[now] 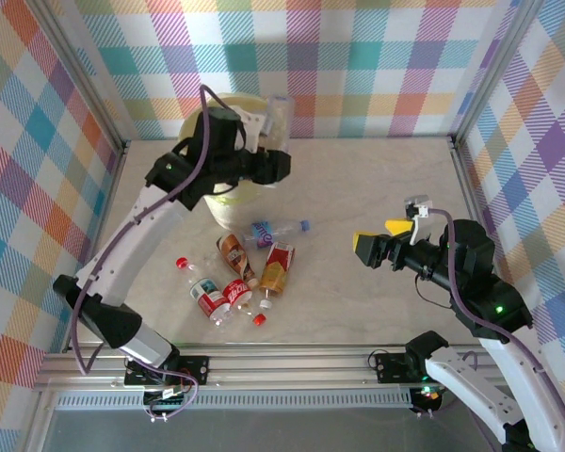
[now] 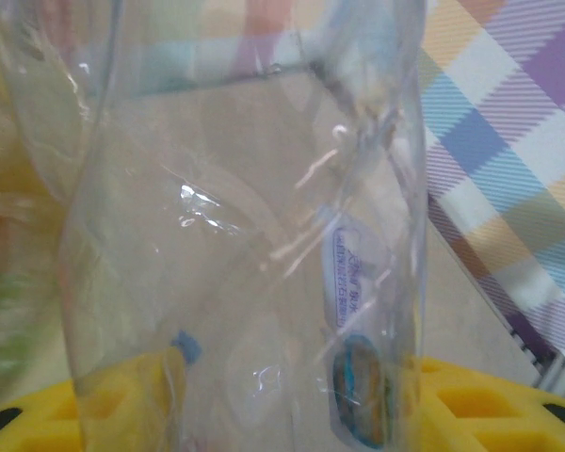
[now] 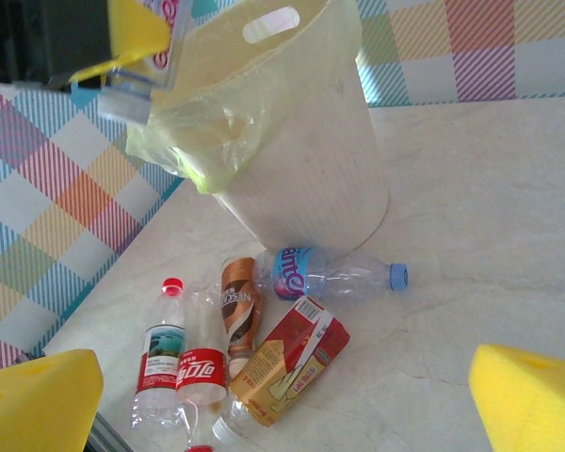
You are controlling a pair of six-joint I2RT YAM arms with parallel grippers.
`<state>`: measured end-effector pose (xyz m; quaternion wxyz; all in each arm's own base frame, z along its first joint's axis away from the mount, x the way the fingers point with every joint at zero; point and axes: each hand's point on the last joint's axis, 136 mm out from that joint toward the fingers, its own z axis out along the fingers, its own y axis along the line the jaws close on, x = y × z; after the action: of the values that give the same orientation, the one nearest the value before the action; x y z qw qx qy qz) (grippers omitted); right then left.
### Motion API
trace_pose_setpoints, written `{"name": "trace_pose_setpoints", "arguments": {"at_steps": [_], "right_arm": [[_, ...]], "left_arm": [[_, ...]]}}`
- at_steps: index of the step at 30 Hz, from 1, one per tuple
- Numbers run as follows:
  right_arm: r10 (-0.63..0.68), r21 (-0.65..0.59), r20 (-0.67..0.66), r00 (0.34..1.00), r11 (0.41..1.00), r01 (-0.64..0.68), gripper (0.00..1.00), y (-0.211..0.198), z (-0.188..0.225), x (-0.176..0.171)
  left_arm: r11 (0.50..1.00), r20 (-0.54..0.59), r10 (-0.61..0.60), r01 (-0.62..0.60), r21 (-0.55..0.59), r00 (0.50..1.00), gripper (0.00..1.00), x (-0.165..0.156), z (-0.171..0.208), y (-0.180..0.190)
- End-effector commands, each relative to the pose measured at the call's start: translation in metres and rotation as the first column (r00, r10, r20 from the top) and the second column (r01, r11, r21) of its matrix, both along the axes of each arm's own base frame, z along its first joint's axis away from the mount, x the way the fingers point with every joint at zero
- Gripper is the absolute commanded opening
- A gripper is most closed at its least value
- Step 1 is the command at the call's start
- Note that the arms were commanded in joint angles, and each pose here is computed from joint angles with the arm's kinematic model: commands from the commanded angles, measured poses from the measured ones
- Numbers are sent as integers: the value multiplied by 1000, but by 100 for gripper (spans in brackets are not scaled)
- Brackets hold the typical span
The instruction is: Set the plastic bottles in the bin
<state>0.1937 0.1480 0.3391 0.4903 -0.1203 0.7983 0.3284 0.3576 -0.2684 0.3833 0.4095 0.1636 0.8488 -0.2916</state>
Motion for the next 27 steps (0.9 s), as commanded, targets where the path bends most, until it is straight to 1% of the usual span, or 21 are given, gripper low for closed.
{"name": "trace_pose_setpoints", "arguments": {"at_steps": [1, 7, 11, 16, 22, 24, 27], "right_arm": [[-13, -14, 18, 1000, 1000, 14, 100, -4, 2, 0], [-53, -36, -14, 999, 998, 52, 100, -7, -10, 8], [-47, -40, -26, 999, 998, 46, 100, -5, -14, 9], [-51, -45, -42, 998, 998, 49, 100, -4, -18, 12], [-137, -35, -55, 989, 990, 135, 100, -14, -27, 21], [-132, -40, -68, 989, 991, 130, 100, -11, -35, 24], [-111, -54, -122, 986, 993, 105, 100, -3, -50, 30]], "left_arm": [[998, 3, 31, -31, 45, 1000, 51, 18, 1, 19], [992, 12, 109, -110, 58, 994, 51, 61, 2, 45], [984, -10, 164, -163, 78, 986, 51, 88, -13, 63], [974, -68, 216, -210, 88, 974, 50, 117, -36, 80], [970, -125, 221, -205, 131, 967, 53, 124, -61, 83], [968, -138, 225, -206, 143, 965, 53, 124, -66, 84], [966, -151, 231, -208, 154, 961, 57, 122, -70, 86]]}}
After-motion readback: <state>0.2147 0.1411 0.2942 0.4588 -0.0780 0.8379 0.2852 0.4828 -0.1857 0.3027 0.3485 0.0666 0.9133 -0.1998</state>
